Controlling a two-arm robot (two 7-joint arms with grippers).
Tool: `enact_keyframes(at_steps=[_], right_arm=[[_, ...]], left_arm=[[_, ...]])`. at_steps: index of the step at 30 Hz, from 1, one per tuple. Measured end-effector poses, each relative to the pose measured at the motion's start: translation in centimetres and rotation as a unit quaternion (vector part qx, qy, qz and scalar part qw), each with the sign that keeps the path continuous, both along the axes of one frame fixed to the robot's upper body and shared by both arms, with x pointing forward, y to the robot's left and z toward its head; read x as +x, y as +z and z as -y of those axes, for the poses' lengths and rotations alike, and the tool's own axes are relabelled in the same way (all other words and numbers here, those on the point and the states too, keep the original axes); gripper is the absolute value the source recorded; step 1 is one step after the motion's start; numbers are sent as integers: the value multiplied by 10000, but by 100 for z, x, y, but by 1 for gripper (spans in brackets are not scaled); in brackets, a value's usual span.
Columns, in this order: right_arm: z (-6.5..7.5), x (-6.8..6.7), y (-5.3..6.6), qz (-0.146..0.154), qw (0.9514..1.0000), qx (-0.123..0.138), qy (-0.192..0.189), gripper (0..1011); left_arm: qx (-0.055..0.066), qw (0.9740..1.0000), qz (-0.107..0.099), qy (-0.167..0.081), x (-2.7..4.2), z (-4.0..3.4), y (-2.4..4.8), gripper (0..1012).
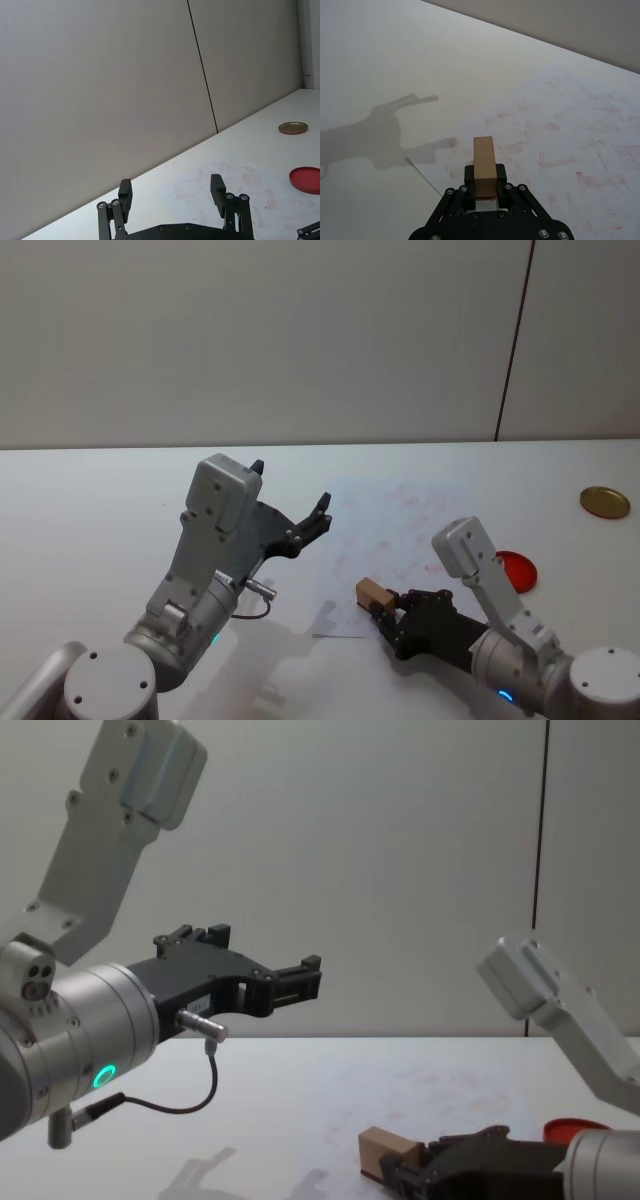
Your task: Use the one hand to pick up the stamp and affix it onto the A4 paper.
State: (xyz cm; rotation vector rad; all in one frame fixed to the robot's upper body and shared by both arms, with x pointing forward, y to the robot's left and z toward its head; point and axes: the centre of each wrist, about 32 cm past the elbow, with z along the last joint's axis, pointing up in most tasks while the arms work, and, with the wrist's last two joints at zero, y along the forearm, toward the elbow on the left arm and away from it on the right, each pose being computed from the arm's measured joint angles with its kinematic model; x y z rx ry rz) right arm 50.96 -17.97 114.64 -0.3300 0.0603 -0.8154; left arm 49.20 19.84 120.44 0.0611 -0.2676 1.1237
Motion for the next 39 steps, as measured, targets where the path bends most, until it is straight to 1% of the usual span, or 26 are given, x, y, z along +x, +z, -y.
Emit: enact_keyframes(at_steps=[12, 19, 23, 26, 27, 28, 33, 36, 38, 39], right_arm=[[9, 44, 22, -95, 9999, -46, 21, 217], [34, 54, 54, -75, 10000, 18, -12, 217], [53, 59, 107, 32, 9999, 140, -57, 217], [87, 65, 173, 171, 9994, 280, -136, 217], [87, 65, 173, 171, 9994, 280, -136, 217], [104, 67, 199, 234, 9990, 343, -183, 217], [189, 78, 285, 452, 9970, 487, -386, 217], [238, 84, 313, 534, 9961, 510, -490, 216], [314, 94, 340, 633, 9946, 512, -643, 217], [314, 94, 340, 633, 9946, 512, -643, 217]], left_arm=[[0, 10000, 0, 0, 0, 0, 0, 993], [0, 10000, 0, 0, 0, 0, 0, 993], [0, 10000, 0, 0, 0, 0, 0, 993], [0, 10000, 0, 0, 0, 0, 0, 993], [0, 10000, 0, 0, 0, 0, 0, 993], [0, 10000, 0, 0, 0, 0, 0, 993], [0, 10000, 0, 0, 0, 0, 0, 993], [0, 10000, 0, 0, 0, 0, 0, 993], [0, 10000, 0, 0, 0, 0, 0, 993], [0, 10000, 0, 0, 0, 0, 0, 993]])
